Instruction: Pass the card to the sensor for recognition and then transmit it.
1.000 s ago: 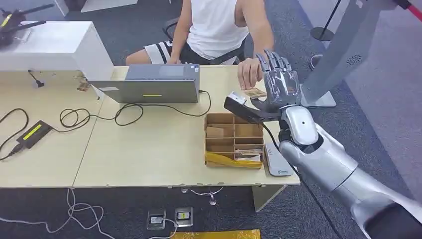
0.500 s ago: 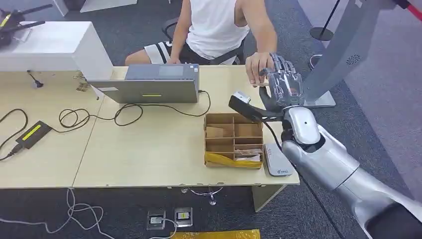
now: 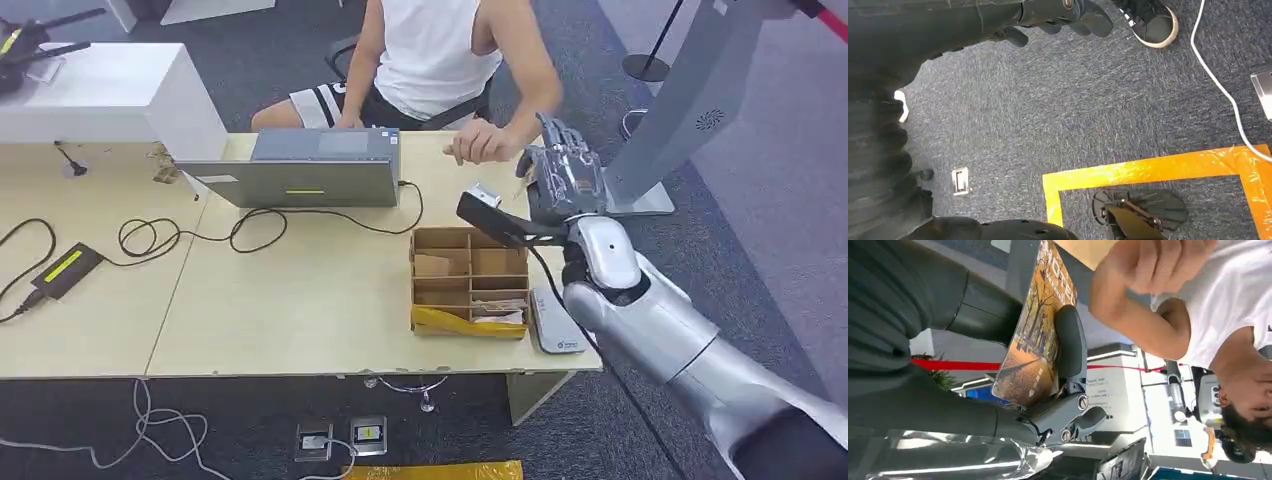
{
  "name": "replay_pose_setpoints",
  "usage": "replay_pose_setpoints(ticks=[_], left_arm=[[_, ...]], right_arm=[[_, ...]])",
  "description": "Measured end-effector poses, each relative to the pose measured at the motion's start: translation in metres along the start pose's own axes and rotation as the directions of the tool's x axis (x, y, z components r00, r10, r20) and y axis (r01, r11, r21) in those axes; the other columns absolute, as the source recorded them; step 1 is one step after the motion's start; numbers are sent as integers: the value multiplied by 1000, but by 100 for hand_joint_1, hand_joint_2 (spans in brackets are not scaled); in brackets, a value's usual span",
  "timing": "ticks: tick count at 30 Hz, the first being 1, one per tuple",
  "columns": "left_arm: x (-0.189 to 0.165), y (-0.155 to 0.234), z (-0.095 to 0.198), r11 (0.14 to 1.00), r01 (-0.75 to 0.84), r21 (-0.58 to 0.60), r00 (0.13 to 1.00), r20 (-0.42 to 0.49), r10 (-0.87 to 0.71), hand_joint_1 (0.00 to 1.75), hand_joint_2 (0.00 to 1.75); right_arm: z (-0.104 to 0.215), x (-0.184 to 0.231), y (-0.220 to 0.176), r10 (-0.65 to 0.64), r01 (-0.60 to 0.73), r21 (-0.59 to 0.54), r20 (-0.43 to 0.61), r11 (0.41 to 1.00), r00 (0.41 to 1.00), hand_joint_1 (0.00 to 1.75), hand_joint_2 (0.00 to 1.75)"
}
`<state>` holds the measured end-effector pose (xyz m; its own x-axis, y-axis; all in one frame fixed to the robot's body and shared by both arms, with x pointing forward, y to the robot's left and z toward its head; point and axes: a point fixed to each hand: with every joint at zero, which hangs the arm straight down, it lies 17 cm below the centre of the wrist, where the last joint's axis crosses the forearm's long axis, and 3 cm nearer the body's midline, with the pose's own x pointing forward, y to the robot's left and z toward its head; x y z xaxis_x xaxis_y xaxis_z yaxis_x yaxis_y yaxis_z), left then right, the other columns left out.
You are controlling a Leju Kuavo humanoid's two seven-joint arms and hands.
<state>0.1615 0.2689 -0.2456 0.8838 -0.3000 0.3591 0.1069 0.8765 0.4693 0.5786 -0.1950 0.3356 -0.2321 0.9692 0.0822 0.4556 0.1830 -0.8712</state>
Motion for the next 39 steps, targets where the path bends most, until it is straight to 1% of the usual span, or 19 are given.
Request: replay_pose_setpoints(ticks=[4,6,10,14,16,21,25,34,39], left_arm=[[3,0,0,1000,7,0,1000,25,-7,0,175],[4,0,0,1000,17,2,999,36,-17,0,175],[4,-1,1,1000,30,2,999,45,-30,0,175],[5,-1,2,999,36,4,998,57,-36,0,175],[5,0,1,999,39,7,997,65,-39,0,175],[6,0,2,999,50,11,996,74,-50,0,175],[6,0,2,997,71,15,994,79,-72,0,175],[2,-3,4,995,95,10,994,55,-96,0,175],[2,-4,5,996,93,8,994,56,-94,0,175]], right_arm=[[12,-7,1,-69,68,-32,-26,997,997,175,175],[22,-18,-1,-114,111,-55,-55,992,992,175,175],[47,-43,3,-185,177,-78,-115,981,976,175,175],[74,-79,7,-269,251,-107,-208,962,941,175,175],[87,-96,11,-289,269,-111,-252,957,924,175,175],[109,-125,16,-296,275,-109,-313,955,903,175,175],[132,-147,29,-281,273,-77,-373,959,884,175,175],[167,-152,70,-232,280,66,-396,958,888,175,175],[178,-155,82,-218,280,94,-414,955,884,175,175]])
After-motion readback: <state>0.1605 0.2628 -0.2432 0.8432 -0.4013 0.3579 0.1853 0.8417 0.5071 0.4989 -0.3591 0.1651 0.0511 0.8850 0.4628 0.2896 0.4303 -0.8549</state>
